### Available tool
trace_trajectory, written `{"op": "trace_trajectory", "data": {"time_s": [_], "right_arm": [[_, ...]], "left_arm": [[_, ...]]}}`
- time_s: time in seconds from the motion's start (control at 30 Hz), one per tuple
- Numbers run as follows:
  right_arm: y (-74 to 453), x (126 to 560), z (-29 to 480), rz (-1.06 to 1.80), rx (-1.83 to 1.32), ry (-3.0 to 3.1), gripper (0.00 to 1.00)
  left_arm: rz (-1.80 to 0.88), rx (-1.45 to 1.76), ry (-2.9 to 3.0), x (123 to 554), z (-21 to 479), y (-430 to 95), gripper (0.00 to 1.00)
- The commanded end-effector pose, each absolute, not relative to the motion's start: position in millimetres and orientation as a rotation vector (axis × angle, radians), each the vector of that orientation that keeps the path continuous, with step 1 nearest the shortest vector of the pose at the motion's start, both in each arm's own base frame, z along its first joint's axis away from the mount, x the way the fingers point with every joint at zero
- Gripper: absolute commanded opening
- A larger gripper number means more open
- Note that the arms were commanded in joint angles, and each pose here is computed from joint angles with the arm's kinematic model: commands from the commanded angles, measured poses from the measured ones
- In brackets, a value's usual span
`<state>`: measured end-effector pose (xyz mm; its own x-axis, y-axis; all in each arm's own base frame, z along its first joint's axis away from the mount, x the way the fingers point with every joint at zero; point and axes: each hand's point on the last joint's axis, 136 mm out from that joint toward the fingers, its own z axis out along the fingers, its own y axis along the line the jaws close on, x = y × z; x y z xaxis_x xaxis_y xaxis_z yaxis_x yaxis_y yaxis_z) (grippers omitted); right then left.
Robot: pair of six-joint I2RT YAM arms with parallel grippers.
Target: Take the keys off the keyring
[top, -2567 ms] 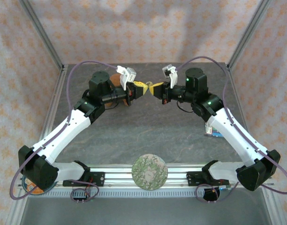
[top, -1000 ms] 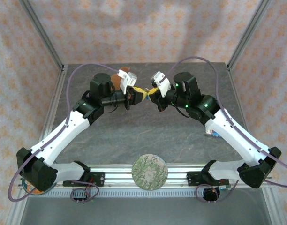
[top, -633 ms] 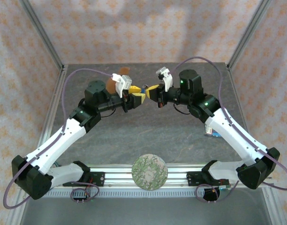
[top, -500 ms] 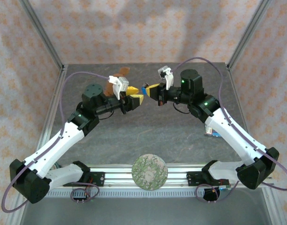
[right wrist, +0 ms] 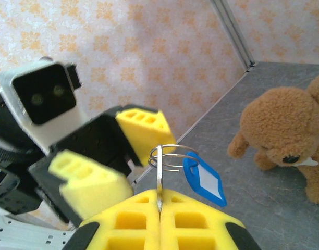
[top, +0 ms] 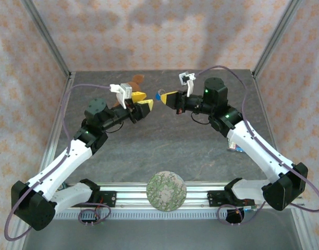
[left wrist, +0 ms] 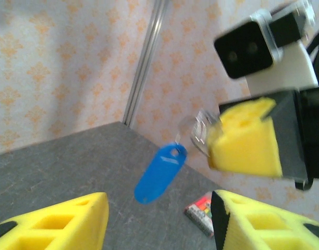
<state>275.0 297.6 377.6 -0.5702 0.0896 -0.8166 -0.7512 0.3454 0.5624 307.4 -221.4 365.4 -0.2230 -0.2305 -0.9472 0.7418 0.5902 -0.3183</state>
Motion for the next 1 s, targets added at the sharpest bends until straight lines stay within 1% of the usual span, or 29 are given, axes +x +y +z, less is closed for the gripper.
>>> {"op": "trace_trajectory", "data": {"time_s": [0.0, 0.1, 0.17, 0.23, 0.27, 0.4, 0.53, 0.7, 0.83, 0.97], "right_arm": [[298, 259, 390, 1.36, -0.711, 1.685, 0.0], [300, 254, 386, 1.418, -0.794, 1.655, 0.0], [301, 248, 385, 1.459, -0.862, 1.627, 0.0], [302, 240, 388, 1.488, -0.932, 1.582, 0.0], [302, 237, 388, 1.497, -0.967, 1.561, 0.0], [303, 222, 391, 1.538, -1.095, 1.498, 0.0], [304, 216, 394, 1.566, -1.163, 1.466, 0.0], [303, 210, 395, 1.573, -1.228, 1.444, 0.0], [306, 214, 394, 1.565, -1.231, 1.458, 0.0], [307, 225, 391, 1.549, -1.21, 1.477, 0.0]], "left_arm": [[-1.044, 0.379, 1.466, 314, 396, -212, 0.59], [-1.134, 0.359, 1.481, 320, 403, -207, 0.6], [-1.196, 0.367, 1.51, 322, 405, -208, 0.62], [-1.272, 0.382, 1.522, 321, 407, -213, 0.62], [-1.313, 0.405, 1.512, 318, 409, -216, 0.6], [-1.48, 0.452, 1.495, 311, 413, -227, 0.57], [-1.656, 0.509, 1.42, 301, 424, -234, 0.53], [-1.847, 0.566, 1.317, 288, 440, -236, 0.51], [-1.9, 0.583, 1.35, 287, 434, -242, 0.49], [-1.897, 0.592, 1.344, 283, 435, -242, 0.53]]}}
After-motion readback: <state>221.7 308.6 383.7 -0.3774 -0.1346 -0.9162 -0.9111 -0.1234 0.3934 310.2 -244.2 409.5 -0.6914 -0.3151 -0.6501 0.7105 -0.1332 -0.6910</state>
